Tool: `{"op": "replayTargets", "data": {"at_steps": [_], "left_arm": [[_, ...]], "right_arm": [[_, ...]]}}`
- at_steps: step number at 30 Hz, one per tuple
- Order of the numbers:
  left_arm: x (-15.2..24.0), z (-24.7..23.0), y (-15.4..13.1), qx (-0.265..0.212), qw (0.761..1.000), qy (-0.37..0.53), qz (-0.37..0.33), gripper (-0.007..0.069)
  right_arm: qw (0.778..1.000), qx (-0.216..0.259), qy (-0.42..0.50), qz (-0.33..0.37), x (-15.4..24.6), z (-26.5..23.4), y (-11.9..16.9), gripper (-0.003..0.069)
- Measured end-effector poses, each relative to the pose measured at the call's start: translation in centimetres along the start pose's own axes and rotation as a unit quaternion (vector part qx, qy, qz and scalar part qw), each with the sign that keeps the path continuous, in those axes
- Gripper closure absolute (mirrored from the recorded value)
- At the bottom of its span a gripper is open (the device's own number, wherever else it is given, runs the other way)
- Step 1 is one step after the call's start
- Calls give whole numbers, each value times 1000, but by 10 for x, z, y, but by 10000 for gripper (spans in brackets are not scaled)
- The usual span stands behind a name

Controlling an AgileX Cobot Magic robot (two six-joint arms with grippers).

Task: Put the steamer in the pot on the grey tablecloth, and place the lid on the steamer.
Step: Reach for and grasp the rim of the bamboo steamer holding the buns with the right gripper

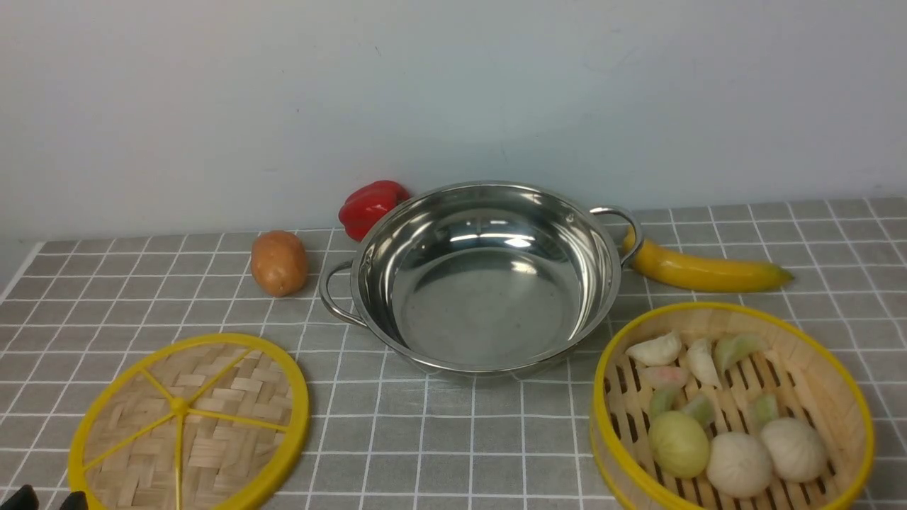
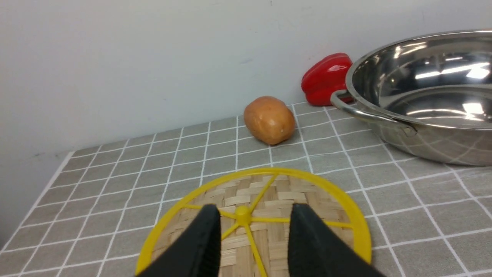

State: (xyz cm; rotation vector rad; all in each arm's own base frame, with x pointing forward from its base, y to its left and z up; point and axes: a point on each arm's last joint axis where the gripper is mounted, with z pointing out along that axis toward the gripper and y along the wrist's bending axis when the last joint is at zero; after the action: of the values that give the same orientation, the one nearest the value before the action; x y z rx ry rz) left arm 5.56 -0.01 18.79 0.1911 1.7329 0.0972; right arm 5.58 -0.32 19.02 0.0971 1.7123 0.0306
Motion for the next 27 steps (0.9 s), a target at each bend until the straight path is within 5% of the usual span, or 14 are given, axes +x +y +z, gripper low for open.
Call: {"op": "replayTargets", "data": {"at_steps": [16, 21, 24, 27], "left_arm": [[0, 0, 0, 2, 1000, 0, 0, 382], [-3, 0, -2, 16, 996, -14, -85, 382], [-8, -1, -6, 43, 964, -32, -260, 382], [-8, -1, -7, 53, 943, -31, -327, 382]], "right_arm": [[1000, -3, -7, 10, -1, 0, 1, 416], [976, -38, -45, 208, -9, -1, 5, 416], [915, -63, -50, 395, -13, -1, 7, 416], [885, -71, -48, 458, -14, -1, 7, 416]]}}
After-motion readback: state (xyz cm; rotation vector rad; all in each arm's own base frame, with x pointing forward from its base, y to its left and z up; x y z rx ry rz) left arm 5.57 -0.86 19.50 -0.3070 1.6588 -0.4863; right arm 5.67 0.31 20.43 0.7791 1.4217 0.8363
